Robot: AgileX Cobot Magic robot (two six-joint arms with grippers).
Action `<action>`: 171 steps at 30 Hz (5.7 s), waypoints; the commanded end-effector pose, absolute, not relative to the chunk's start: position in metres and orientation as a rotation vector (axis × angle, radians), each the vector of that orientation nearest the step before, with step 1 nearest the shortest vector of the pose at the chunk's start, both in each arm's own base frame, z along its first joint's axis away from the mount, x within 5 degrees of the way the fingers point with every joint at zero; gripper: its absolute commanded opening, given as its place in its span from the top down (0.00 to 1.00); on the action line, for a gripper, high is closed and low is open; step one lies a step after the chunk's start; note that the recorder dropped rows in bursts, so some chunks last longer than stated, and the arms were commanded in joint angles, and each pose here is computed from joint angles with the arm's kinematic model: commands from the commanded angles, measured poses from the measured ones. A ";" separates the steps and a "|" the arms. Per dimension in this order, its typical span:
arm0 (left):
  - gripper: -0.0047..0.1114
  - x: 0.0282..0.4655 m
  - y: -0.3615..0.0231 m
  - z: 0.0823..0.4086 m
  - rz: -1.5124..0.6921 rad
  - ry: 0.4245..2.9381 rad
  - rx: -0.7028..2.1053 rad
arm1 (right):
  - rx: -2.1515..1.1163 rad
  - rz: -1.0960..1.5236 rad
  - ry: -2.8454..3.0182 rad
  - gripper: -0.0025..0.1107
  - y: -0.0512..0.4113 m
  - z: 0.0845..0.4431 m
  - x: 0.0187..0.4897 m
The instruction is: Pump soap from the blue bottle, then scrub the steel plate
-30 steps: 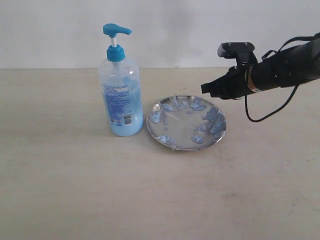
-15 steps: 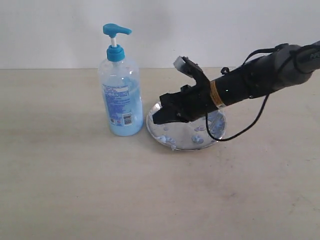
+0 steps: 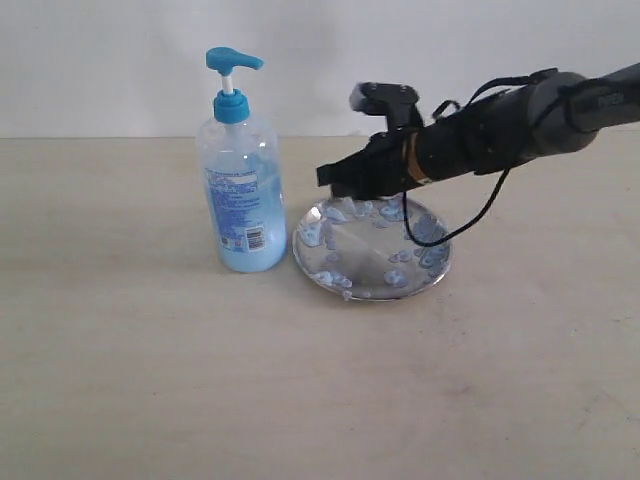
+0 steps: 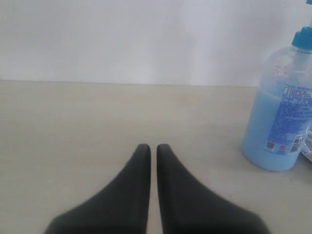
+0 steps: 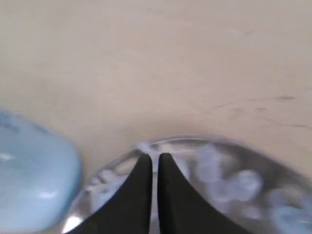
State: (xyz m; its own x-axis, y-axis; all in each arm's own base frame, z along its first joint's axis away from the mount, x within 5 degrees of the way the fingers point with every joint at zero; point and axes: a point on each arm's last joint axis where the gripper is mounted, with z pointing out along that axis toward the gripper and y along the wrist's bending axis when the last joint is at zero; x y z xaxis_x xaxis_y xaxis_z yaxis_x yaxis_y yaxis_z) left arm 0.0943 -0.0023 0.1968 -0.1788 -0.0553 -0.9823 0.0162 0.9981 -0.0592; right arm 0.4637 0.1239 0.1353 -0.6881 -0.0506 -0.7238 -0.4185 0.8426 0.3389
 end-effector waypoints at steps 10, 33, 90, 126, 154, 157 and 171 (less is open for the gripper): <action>0.92 0.094 -0.003 0.198 -0.075 1.732 -0.031 | -0.446 0.215 2.110 0.98 0.047 0.245 0.300; 0.92 0.094 -0.003 0.198 -0.078 1.723 -0.029 | 0.212 0.059 1.664 0.98 -0.009 0.231 0.084; 0.92 0.094 -0.003 0.200 -0.080 1.709 -0.027 | 0.144 -0.122 1.810 0.98 -0.010 0.183 0.053; 0.92 0.055 -0.003 0.187 -0.169 1.762 -0.182 | 0.144 -0.122 1.810 0.98 -0.010 0.183 0.053; 0.92 0.053 0.004 0.180 -0.038 1.845 -0.186 | 0.144 -0.122 1.810 0.98 -0.010 0.183 0.053; 0.92 0.053 0.004 0.180 -0.038 1.842 -0.186 | 0.144 -0.122 1.810 0.98 -0.010 0.183 0.053; 0.92 0.053 0.004 0.180 -0.038 1.842 -0.186 | 0.144 -0.122 1.810 0.98 -0.010 0.183 0.053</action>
State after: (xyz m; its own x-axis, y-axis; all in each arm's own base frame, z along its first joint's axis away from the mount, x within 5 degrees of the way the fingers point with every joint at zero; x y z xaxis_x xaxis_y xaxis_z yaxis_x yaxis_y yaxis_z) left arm 0.0525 0.0033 0.1798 -0.2799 -0.1450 -0.9490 -0.1023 0.9874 -0.1207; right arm 0.0529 -0.0102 0.1827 -0.2453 0.0371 -0.9687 0.1605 0.9870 -0.0029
